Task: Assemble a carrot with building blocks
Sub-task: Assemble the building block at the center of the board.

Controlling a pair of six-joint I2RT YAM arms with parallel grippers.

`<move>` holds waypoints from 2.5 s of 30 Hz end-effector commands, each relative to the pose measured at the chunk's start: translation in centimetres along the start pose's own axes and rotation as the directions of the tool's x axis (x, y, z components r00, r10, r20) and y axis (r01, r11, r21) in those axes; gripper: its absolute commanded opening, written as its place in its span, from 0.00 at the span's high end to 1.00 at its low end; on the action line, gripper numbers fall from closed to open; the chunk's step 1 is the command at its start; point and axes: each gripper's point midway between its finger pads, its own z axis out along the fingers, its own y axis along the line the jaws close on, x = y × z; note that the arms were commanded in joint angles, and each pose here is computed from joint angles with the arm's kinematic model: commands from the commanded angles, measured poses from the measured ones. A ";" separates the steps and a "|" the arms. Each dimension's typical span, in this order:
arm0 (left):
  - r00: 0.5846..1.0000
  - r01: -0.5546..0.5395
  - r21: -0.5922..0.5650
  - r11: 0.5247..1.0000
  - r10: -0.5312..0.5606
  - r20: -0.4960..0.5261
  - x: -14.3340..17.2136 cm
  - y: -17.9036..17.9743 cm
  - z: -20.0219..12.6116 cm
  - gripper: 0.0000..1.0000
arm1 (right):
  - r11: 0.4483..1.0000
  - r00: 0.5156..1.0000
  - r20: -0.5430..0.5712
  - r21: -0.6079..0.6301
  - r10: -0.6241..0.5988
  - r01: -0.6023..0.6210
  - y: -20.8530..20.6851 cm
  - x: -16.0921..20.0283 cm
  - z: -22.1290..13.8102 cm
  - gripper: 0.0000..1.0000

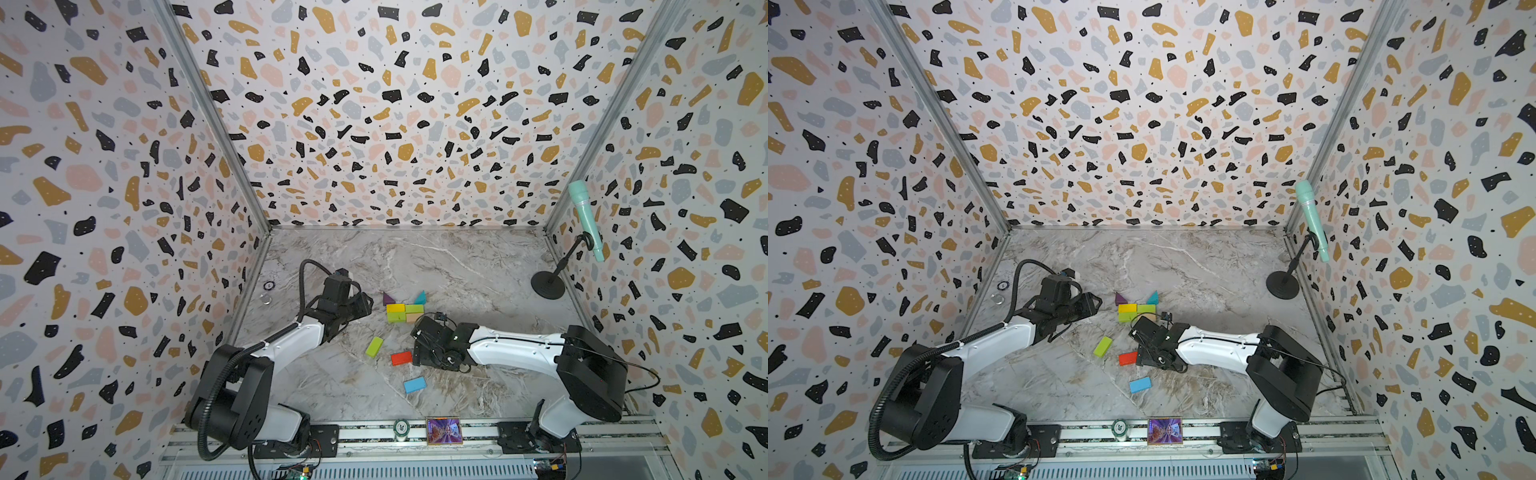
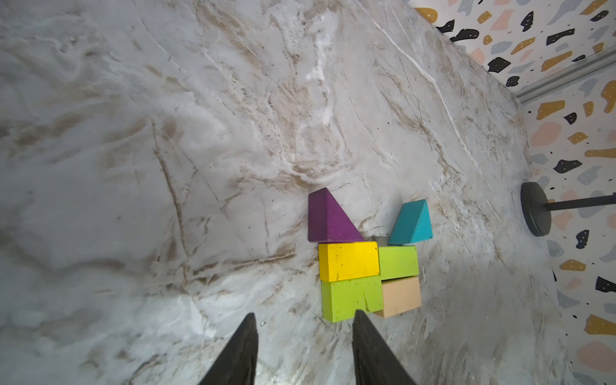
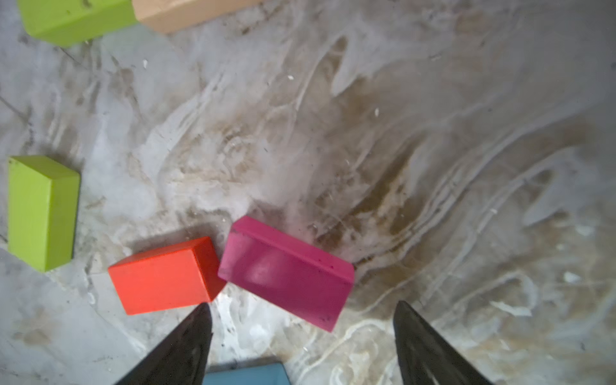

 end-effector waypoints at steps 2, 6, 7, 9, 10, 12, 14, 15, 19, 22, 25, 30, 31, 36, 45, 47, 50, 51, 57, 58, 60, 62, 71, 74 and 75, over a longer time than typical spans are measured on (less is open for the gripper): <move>0.998 -0.020 0.081 0.997 0.015 0.061 -1.5 -1.7 -0.7 0.55 | 0.999 0.998 0.018 0.001 0.054 -0.054 1.2 -0.9 -0.2 0.16; 0.997 -0.029 0.083 0.996 0.023 0.070 -1.4 -1.7 -0.8 0.55 | 0.995 0.996 -0.006 0.031 0.091 -0.091 1.2 -0.6 0.5 0.21; 0.997 -0.028 0.087 0.996 0.022 0.070 -1.4 -1.8 -0.8 0.55 | 0.995 0.995 -0.015 0.036 0.096 -0.095 1.2 -0.4 0.7 0.23; 0.997 -0.030 0.109 0.994 0.022 0.070 -1.3 -2.1 -0.9 0.55 | 0.992 0.993 -0.027 0.050 0.114 -0.112 1.0 -0.1 1.0 0.25; 0.997 -0.027 0.119 0.992 0.019 0.071 -1.3 -2.2 -0.9 0.55 | 0.992 0.992 -0.029 0.053 0.120 -0.118 0.9 -0.1 1.2 0.26; 0.998 -0.021 0.138 0.990 0.012 0.067 -1.1 -2.5 -0.8 0.55 | 0.989 0.990 -0.036 0.063 0.138 -0.135 0.7 0.1 1.3 0.26; 0.998 -0.016 0.148 0.989 0.006 0.066 -1.0 -2.5 -0.8 0.55 | 0.988 0.989 -0.041 0.070 0.144 -0.141 0.5 0.2 1.5 0.26; 0.998 -0.012 0.151 0.988 0.002 0.065 -0.9 -2.5 -0.8 0.55 | 0.987 0.988 -0.043 0.075 0.148 -0.144 0.5 0.3 1.6 0.27; 0.998 -0.007 0.162 0.987 -0.003 0.061 -0.6 -2.5 -0.7 0.55 | 0.983 0.984 -0.060 0.091 0.165 -0.159 0.2 0.6 1.7 0.27; 0.998 0.001 0.167 0.986 -0.011 0.058 -0.6 -2.6 -0.6 0.56 | 0.982 0.984 -0.046 0.085 0.175 -0.170 0.1 0.4 1.4 0.25; 0.998 0.006 0.166 0.986 -0.014 0.053 -0.5 -2.5 -0.5 0.56 | 0.981 0.982 -0.036 0.063 0.186 -0.183 0.2 0.2 1.1 0.24; 0.998 0.000 0.183 0.983 -0.013 0.069 -0.9 -2.9 -0.3 0.56 | 0.979 0.980 -0.021 0.050 0.199 -0.197 0.1 -0.1 0.6 0.23; 0.997 0.000 0.184 0.983 -0.013 0.070 -1.0 -2.9 -0.3 0.56 | 0.978 0.979 -0.021 0.047 0.203 -0.201 0.1 -0.1 0.5 0.23; 0.998 0.000 0.177 0.984 -0.011 0.064 -0.7 -2.6 0.0 0.56 | 0.977 0.977 -0.023 0.043 0.210 -0.209 -0.1 0.1 0.8 0.25; 0.998 0.005 0.183 0.983 -0.017 0.063 -0.6 -2.6 0.0 0.56 | 0.978 0.978 -0.043 0.059 0.205 -0.202 -0.1 0.2 1.7 0.29; 0.998 0.006 0.186 0.983 -0.017 0.062 -0.6 -2.7 0.0 0.56 | 0.979 0.979 -0.049 0.063 0.197 -0.193 0.1 0.2 1.9 0.29; 0.998 0.007 0.190 0.982 -0.018 0.059 -0.5 -2.7 0.0 0.56 | 0.980 0.980 -0.057 0.069 0.193 -0.189 0.4 0.2 2.2 0.28; 0.998 0.007 0.190 0.982 -0.018 0.058 -0.4 -2.7 0.0 0.56 | 0.980 0.980 -0.057 0.069 0.190 -0.186 0.5 0.2 2.3 0.28; 0.998 0.009 0.203 0.979 -0.020 0.053 -0.1 -2.8 0.0 0.56 | 0.977 0.978 -0.068 0.094 0.198 -0.191 0.3 0.3 2.4 0.26; 0.998 0.011 0.203 0.979 -0.022 0.054 -0.2 -2.8 0.0 0.56 | 0.975 0.977 -0.070 0.108 0.201 -0.192 0.1 0.4 2.5 0.26; 0.998 0.011 0.213 0.977 -0.023 0.054 -0.1 -2.9 -0.1 0.56 | 0.970 0.975 -0.073 0.142 0.209 -0.197 -0.5 0.7 2.6 0.26; 0.998 0.014 0.219 0.976 -0.027 0.055 -0.1 -3.0 -0.2 0.56 | 0.967 0.974 -0.077 0.161 0.214 -0.199 -0.9 0.8 2.7 0.28; 0.998 0.020 0.238 0.971 -0.033 0.050 0.3 -3.1 -0.2 0.56 | 0.964 0.975 -0.075 0.183 0.211 -0.195 -0.8 0.7 3.2 0.30; 0.998 0.019 0.240 0.971 -0.031 0.049 0.3 -3.1 -0.3 0.56 | 0.961 0.975 -0.076 0.197 0.211 -0.193 -1.1 0.9 3.2 0.30; 0.998 0.019 0.240 0.971 -0.031 0.048 0.4 -3.1 -0.3 0.56 | 0.961 0.974 -0.078 0.201 0.211 -0.192 -1.3 1.0 3.2 0.30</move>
